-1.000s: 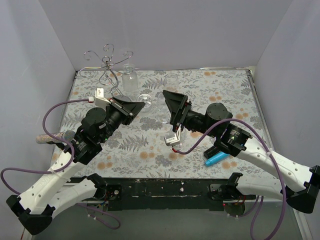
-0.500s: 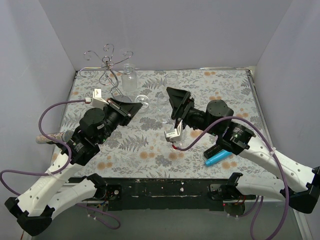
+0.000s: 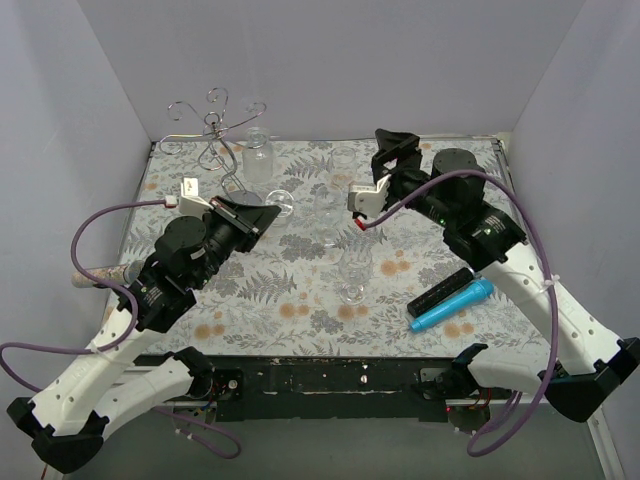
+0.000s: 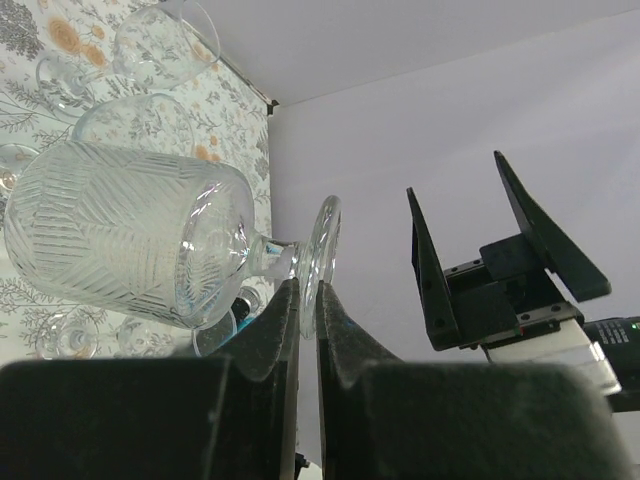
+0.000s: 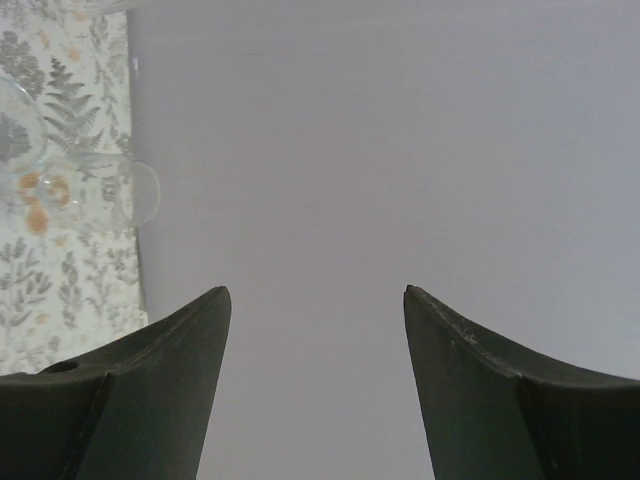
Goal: Place the wine glass upside down on the wine glass rack
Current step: Turn the wine glass upside down at the wine rack.
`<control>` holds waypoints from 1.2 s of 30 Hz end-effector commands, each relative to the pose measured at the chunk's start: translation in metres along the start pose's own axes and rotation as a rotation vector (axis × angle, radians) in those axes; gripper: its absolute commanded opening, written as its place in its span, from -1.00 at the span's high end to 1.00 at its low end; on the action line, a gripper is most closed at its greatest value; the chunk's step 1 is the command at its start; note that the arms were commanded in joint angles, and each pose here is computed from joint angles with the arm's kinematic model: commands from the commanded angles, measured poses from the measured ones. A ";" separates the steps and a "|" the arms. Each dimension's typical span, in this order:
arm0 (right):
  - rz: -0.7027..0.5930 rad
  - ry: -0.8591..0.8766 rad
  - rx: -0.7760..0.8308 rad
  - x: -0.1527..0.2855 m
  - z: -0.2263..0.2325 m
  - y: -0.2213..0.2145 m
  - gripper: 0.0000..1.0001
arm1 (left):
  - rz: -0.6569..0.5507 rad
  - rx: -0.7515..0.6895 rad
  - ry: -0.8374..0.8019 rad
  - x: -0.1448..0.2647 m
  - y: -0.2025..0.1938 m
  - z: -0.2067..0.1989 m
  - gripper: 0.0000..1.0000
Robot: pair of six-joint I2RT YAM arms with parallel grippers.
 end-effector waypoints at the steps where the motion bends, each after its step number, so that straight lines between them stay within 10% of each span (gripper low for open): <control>1: 0.036 0.051 -0.292 0.003 -0.001 -0.012 -0.55 | -0.057 0.023 -0.103 0.016 0.013 -0.032 1.00; 16: 0.039 0.172 -0.948 0.030 0.023 -0.046 -0.54 | -0.129 0.077 -0.047 0.006 0.020 -0.051 1.00; 36: 0.038 0.161 -1.208 0.070 0.132 -0.047 -0.53 | -0.260 0.249 -0.026 0.004 0.040 -0.112 1.00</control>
Point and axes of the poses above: each gripper's point midway between its finger pads, its own x axis back along the fingers, its own z axis along the line the jaws close on, y = z × x, the point moved 9 cm from there along x, back along the fingers, and after that the axes turned 12 degrees about x, right-handed, at the moved point
